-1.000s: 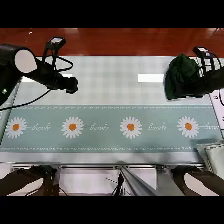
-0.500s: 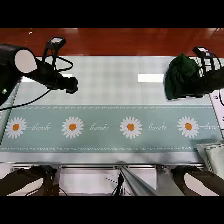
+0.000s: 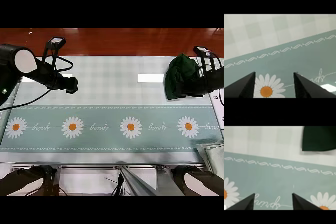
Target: Fold the shirts.
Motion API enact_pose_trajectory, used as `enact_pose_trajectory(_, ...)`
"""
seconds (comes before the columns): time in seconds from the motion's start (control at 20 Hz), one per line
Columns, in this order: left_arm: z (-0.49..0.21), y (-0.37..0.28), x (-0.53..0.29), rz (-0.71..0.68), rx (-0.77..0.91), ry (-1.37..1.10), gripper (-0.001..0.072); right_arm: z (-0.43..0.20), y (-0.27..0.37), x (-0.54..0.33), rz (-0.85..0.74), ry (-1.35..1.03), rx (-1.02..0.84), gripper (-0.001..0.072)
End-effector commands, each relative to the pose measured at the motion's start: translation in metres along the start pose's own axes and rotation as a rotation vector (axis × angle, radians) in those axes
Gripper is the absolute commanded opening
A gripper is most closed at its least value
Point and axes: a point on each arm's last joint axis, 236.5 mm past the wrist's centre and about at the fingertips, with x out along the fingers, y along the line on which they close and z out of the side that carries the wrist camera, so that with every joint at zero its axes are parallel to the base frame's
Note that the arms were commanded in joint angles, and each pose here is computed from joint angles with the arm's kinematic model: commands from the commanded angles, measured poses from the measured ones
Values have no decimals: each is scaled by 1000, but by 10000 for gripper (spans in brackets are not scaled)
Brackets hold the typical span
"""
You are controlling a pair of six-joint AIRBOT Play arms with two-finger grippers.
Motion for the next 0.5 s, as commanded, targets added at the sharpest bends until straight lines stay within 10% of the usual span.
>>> enact_pose_trajectory(0.0,2,0,0,0,1,-7,583,22,-2,-1,-8,-93,-4,548)
enact_pose_trajectory(0.45,37,7,3,14,29,-144,584,140,-116,-3,-459,-544,22,556)
